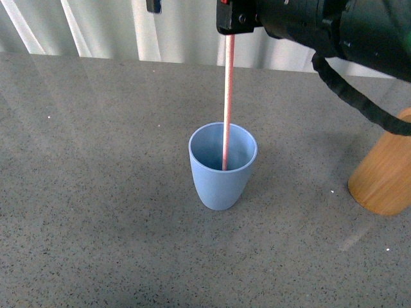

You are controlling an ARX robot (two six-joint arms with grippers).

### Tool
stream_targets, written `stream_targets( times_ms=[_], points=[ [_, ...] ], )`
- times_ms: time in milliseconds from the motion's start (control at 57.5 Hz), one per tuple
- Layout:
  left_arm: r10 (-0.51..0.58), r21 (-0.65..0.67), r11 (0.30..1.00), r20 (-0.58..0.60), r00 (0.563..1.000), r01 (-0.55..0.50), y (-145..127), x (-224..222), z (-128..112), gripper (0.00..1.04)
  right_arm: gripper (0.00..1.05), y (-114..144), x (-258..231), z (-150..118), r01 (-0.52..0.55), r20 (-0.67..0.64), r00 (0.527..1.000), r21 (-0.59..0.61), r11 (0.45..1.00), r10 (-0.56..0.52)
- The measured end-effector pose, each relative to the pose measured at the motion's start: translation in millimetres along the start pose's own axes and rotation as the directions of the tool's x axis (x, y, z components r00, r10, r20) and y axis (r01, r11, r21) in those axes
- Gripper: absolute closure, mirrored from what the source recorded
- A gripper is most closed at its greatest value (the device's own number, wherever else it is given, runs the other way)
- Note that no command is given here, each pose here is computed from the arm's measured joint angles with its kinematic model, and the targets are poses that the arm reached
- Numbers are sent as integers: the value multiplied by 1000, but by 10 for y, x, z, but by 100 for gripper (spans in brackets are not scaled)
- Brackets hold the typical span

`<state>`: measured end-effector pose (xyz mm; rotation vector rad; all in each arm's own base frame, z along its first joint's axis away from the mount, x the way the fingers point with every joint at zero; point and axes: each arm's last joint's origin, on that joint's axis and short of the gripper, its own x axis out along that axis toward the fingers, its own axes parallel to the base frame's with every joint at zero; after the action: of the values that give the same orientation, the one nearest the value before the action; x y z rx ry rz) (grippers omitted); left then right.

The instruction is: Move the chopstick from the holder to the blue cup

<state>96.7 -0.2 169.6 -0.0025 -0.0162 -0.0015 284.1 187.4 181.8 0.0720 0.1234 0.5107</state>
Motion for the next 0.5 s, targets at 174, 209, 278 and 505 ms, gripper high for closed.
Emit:
stream_targets(
  times_ms=[174,209,278,505],
  points=[
    [0,0,1000,0,1000,0,0,0,0,7,102,-21,-58,-155,12,-37,999,-6,1000,-12],
    [0,0,1000,0,1000,0,0,0,0,7,102,-24,-65,-174,14,-42,999,-8,1000,-14],
    [0,0,1000,0,1000,0,0,0,0,7,101,-26,-71,-186,13,-48,999,-11,1000,-13],
    [0,0,1000,0,1000,0,0,0,0,7,57,-32,-74,-198,19,-65,998,-11,1000,-20]
  ],
)
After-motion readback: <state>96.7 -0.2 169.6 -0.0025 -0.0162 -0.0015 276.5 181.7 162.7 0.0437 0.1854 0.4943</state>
